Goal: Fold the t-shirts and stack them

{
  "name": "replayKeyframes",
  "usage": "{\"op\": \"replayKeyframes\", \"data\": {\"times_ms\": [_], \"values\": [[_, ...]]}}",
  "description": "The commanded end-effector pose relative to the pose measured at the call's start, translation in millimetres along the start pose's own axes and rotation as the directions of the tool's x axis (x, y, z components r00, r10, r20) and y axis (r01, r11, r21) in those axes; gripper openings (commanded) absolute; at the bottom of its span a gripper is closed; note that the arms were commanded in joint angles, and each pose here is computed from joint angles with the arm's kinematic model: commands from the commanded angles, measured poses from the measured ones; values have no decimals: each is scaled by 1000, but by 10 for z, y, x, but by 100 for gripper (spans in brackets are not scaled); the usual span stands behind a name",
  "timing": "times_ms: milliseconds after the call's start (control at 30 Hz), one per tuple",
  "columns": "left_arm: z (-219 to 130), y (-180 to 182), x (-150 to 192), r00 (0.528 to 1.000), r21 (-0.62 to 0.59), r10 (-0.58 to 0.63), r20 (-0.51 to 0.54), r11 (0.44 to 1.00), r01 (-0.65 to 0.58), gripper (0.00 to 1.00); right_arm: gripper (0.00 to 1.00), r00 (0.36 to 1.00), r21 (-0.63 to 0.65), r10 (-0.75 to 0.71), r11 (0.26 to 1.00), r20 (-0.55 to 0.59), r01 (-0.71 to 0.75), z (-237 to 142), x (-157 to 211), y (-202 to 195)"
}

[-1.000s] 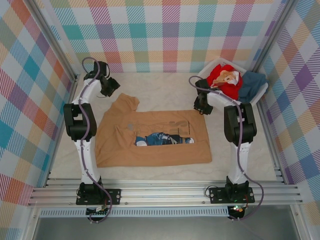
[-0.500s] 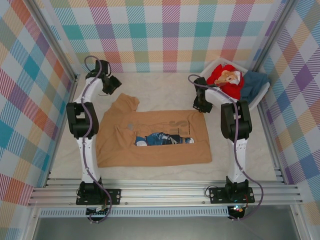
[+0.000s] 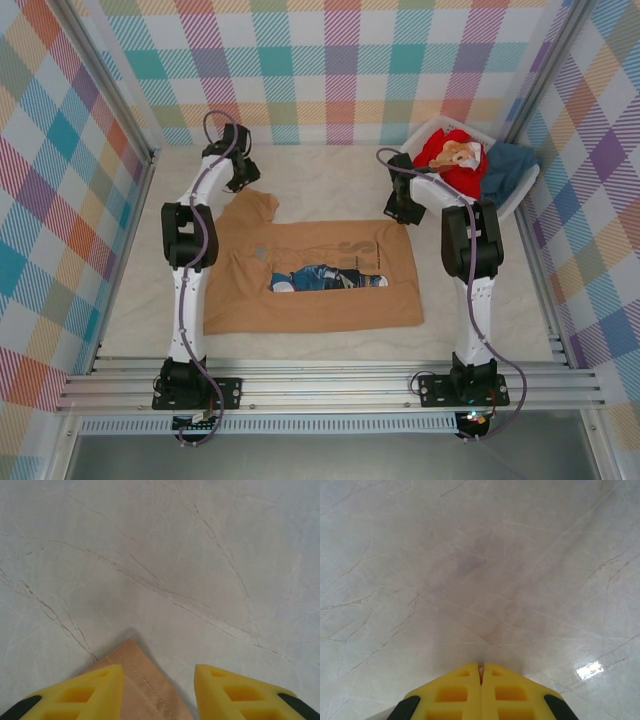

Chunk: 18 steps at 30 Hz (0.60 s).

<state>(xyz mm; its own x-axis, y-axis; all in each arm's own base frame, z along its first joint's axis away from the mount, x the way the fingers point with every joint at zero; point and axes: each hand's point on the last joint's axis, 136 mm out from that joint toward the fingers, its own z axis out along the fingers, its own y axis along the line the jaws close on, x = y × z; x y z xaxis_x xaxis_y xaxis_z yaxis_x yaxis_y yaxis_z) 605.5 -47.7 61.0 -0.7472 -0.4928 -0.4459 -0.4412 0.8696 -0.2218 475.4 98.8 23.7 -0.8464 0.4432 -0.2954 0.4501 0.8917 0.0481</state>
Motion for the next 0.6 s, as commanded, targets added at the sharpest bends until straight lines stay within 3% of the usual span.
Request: {"op": "replayKeyframes", "data": {"times_ms": [0,133,400,567], "values": [[109,98,-56,1000,-42,29,7,999,-28,41,0,1000,-2,-16,1000,-24,16,18,77,28],[188,221,-20,999,-109,32,-8,993,-32,40,0,999,-4,-18,1000,-29,18,25,94,25],[283,231,149,997,-113,37,-65,993,-44,35,0,999,-8,-26,1000,-27,26,10,90,29],[326,252,250,994,-117,39,-101,992,-50,20,0,999,-11,-24,1000,-31,23,23,107,28]]}}
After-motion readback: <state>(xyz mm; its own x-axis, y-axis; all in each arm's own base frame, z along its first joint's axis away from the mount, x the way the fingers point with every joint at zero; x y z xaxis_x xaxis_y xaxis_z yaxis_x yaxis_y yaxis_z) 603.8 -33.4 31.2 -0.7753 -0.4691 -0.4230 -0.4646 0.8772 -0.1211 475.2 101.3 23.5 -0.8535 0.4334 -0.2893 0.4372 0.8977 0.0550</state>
